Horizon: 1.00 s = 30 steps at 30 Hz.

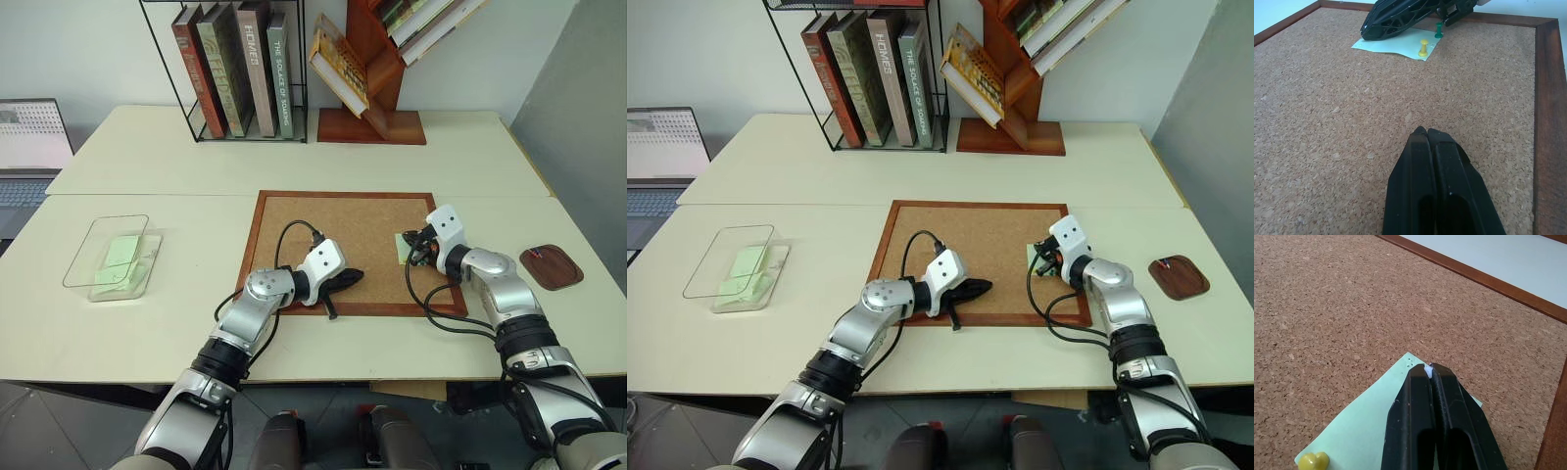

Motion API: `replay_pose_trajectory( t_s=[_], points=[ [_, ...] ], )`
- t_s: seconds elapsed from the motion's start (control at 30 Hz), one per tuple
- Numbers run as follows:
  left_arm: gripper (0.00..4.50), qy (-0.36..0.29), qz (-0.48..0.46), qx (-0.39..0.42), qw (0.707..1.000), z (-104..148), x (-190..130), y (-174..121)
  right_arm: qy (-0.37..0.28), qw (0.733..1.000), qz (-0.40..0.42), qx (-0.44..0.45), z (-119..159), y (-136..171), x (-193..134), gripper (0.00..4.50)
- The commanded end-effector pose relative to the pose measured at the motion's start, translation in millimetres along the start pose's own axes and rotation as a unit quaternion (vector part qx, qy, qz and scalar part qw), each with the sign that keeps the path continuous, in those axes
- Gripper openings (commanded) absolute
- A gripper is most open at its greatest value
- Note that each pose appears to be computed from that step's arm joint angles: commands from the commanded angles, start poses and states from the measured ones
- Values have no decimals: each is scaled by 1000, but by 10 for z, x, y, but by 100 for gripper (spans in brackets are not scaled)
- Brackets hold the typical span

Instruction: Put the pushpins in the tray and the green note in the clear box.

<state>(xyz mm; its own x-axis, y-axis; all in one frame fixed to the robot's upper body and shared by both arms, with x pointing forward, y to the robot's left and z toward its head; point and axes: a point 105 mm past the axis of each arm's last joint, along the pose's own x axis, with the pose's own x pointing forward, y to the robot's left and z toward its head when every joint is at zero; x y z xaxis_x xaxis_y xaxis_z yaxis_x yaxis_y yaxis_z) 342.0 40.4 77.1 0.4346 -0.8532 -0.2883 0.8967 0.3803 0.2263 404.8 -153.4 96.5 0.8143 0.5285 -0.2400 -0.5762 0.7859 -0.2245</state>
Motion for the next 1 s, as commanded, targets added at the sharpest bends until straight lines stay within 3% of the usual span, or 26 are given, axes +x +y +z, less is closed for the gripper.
replay_pose_trajectory(
  t_s=[0.03, 0.57, 0.77, 1.0],
  points=[
    [0, 28, -8, 1, 1000, -139, -18, -67, -71, 997, 2, -17, 394, -22, -63, 1],
    [0, 29, -14, 2, 999, -153, 7, -118, -100, 993, -65, -2, 617, -338, -366, 1],
    [0, 25, -12, 2, 1000, -140, 15, -109, -83, 985, -152, -13, 490, -687, -887, 1],
    [0, 22, -17, 8, 1000, -134, 51, -119, 6, 954, -298, -20, 54, -1136, -1657, 1]
  ],
)
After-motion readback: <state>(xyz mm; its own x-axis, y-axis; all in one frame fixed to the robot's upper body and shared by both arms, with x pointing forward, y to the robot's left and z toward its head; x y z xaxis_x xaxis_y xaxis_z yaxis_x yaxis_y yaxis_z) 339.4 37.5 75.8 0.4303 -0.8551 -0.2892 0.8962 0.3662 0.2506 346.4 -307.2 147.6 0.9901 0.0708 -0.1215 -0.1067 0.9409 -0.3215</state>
